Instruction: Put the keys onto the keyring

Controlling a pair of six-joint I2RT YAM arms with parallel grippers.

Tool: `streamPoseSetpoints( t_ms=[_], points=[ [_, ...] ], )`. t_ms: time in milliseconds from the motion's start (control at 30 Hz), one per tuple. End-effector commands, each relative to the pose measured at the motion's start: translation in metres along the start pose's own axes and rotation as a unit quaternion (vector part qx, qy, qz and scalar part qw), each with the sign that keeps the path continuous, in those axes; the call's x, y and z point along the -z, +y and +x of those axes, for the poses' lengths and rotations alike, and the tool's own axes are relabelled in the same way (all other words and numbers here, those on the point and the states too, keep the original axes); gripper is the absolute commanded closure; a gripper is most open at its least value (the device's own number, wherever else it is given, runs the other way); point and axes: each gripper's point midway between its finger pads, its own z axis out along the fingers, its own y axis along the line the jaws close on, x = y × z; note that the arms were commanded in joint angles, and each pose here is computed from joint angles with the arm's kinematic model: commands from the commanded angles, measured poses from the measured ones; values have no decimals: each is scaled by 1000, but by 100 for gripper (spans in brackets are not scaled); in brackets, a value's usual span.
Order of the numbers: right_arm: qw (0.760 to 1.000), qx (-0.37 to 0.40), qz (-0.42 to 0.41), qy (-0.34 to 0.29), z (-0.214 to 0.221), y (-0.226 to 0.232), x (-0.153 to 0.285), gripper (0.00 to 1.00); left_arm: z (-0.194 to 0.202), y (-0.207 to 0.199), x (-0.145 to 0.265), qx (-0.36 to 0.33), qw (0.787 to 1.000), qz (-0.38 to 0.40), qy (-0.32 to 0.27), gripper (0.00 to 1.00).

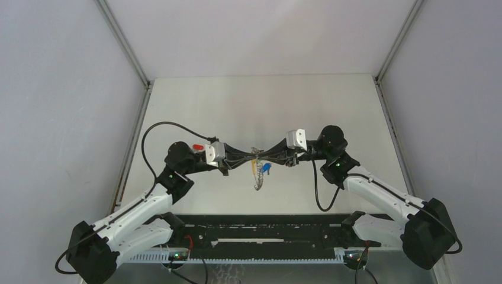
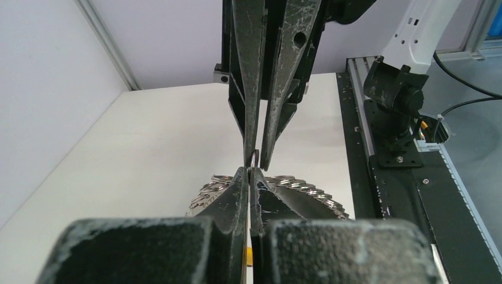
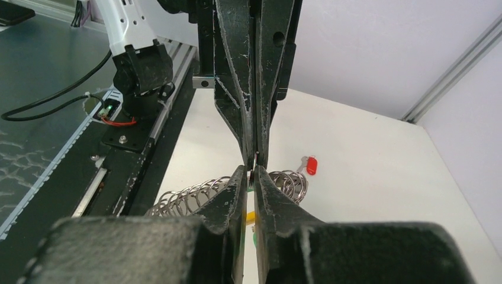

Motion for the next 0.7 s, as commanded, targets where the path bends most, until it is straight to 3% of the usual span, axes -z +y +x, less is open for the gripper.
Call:
streamPoseSetpoints(
  t_ms=[0, 200, 500, 667],
  points=[
    [999, 31, -6, 11, -14, -1, 3, 93, -21, 14, 0, -39, 999, -29, -17, 100],
    [999, 28, -6, 16, -14, -3, 3, 100, -23, 11, 1, -44, 999, -23, -21, 100],
    [999, 19, -5, 26, -8, -5, 0, 96, -29, 7, 1, -45, 998, -15, -33, 100],
    [999, 17, 0, 41, -4, -9, -2, 100, -30, 4, 2, -46, 998, -8, -34, 100]
  ],
)
